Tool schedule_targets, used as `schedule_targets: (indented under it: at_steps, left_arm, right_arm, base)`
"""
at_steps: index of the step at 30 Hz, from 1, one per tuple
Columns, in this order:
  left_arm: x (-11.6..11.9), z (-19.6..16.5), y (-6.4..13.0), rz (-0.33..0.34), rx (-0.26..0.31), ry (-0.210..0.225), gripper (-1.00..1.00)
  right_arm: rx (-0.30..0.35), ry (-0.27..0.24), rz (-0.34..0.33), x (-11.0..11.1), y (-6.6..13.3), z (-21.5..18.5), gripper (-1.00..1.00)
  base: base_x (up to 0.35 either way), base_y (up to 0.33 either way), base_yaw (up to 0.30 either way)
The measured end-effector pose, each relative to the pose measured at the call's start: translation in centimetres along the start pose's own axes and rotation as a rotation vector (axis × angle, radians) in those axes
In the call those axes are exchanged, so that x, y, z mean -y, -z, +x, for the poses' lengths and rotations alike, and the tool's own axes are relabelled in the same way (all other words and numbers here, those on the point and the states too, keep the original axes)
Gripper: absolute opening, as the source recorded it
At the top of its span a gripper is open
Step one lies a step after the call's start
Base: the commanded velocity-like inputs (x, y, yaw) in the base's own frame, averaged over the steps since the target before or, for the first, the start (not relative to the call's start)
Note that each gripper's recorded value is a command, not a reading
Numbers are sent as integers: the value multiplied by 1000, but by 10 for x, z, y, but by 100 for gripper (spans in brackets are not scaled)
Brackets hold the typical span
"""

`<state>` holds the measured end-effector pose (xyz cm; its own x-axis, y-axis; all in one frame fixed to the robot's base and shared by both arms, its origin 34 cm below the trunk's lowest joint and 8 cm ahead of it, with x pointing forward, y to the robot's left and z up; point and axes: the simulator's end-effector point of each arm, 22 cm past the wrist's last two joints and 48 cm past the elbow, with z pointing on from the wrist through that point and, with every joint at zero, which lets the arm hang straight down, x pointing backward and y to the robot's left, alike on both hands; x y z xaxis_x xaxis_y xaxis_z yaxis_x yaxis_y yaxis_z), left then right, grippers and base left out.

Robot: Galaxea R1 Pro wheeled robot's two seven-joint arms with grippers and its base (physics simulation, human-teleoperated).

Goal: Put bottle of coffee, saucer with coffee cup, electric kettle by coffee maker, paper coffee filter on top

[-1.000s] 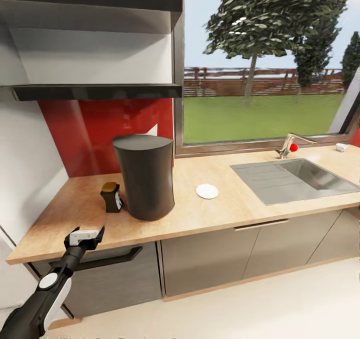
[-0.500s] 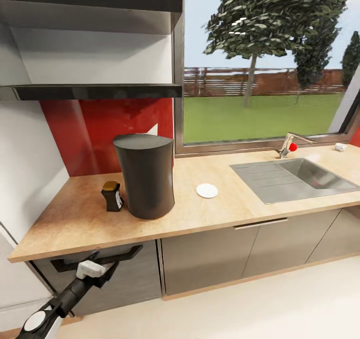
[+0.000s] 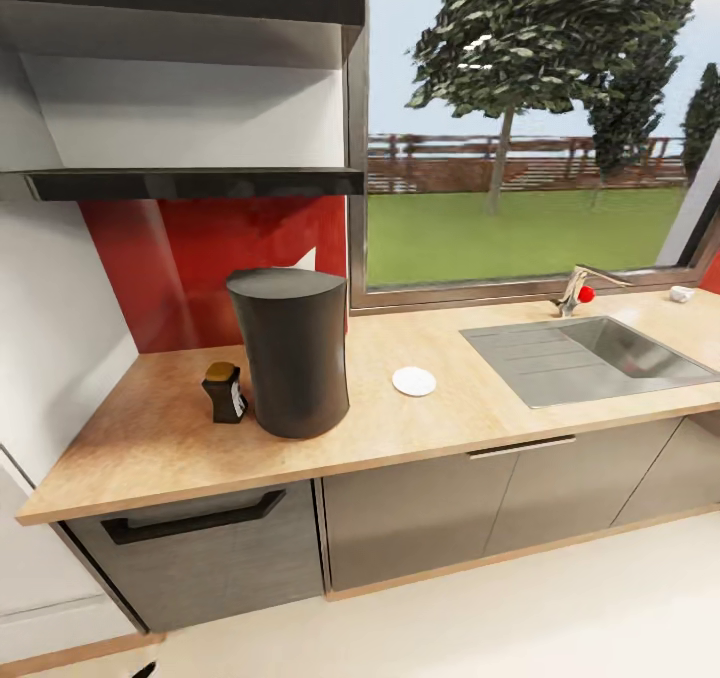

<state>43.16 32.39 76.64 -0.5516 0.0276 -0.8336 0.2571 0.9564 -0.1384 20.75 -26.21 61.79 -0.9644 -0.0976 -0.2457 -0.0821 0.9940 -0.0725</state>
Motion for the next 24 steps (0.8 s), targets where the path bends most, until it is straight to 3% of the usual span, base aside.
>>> schedule_targets:
  at_steps: [2,3,6,7,8,10,13,16,20,24]
  left_arm:
    - [-13,48,21,-37,-105,36,100]
    - [-31,90,45,-107,-203,64,100]
    - [-51,135,75,-231,-311,91,100]
    - [-78,167,107,-396,-399,94,100]
    - [-89,189,132,-502,-462,93,100]
    - [-88,217,162,-602,-545,108,100]
    - [-79,244,192,-677,-636,117,100]
    - [-70,273,228,-724,-775,135,100]
    - [-61,286,240,-718,-854,160,100]
    - [-58,288,240,-713,-869,164,100]
  right_arm:
    - [3,2,2,1,0,-2,100]
    - [10,2,9,5,-1,-5,100]
    - [39,5,32,16,-2,-19,100]
    - [70,9,53,26,-4,-33,100]
    - [82,10,59,29,-4,-39,100]
    - [89,10,62,30,-4,-42,100]
    - [95,7,51,19,-4,-46,100]
    - [158,6,62,19,-3,-72,100]
    - [173,11,61,16,-2,-78,100]
    - [181,5,64,17,-2,-80,100]
  base:
    - [0,0,0]
    - [0,0,0]
    - [0,0,0]
    - [0,0,0]
    - [0,0,0]
    - [0,0,0]
    - [0,0,0]
    - [0,0,0]
    - [0,0,0]
    - [0,0,0]
